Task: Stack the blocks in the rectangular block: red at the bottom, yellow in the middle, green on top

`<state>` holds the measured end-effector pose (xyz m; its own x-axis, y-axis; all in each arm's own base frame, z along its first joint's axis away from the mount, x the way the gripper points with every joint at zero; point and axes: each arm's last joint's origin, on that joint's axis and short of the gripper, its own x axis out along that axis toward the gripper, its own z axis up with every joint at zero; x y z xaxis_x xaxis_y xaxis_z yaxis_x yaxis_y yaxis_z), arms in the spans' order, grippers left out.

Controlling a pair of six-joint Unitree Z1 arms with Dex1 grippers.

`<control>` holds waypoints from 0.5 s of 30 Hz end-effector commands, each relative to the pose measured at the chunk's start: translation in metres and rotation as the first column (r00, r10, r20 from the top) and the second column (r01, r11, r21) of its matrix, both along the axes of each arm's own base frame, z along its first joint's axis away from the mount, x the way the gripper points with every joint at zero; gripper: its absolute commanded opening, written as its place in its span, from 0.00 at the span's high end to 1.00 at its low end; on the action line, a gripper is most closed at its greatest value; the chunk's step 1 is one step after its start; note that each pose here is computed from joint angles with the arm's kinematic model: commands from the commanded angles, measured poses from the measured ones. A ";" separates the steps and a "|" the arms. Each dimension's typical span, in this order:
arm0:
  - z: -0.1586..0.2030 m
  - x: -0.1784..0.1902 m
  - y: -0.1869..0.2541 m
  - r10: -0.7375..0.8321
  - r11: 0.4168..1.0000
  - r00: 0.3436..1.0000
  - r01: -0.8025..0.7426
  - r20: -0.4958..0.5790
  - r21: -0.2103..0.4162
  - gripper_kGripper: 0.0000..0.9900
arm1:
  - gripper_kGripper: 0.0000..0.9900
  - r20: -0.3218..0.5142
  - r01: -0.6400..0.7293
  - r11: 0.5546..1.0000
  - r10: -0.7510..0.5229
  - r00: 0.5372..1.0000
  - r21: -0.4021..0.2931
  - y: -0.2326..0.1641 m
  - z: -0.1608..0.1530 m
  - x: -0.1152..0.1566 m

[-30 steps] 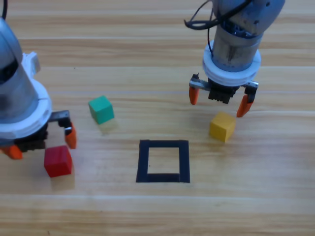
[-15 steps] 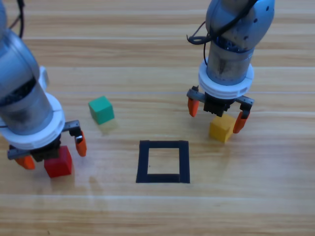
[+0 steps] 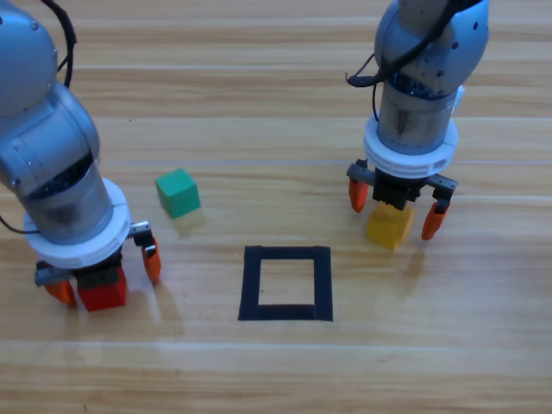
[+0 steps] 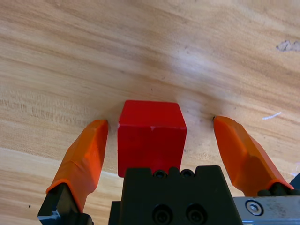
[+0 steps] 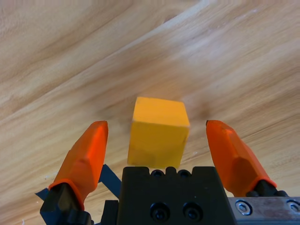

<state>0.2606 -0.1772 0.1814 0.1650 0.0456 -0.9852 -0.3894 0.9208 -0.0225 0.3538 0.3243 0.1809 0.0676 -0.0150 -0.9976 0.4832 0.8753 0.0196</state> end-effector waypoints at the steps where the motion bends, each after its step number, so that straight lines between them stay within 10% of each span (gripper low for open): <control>1: -0.016 0.006 0.014 0.030 0.999 0.999 -0.030 -0.026 0.015 0.10 | 0.07 -0.100 0.073 0.995 -0.079 0.992 -0.063 -0.015 -0.048 0.014; 11: -0.015 0.009 0.017 -0.036 0.999 0.997 0.037 -0.065 0.008 0.66 | 0.18 -0.160 0.096 0.994 -0.103 0.982 -0.051 -0.010 -0.068 0.015; 15: -0.006 0.016 0.011 -0.104 0.995 0.993 0.104 -0.057 0.000 0.69 | 0.18 -0.147 0.083 0.996 -0.087 0.985 -0.035 -0.010 -0.059 0.015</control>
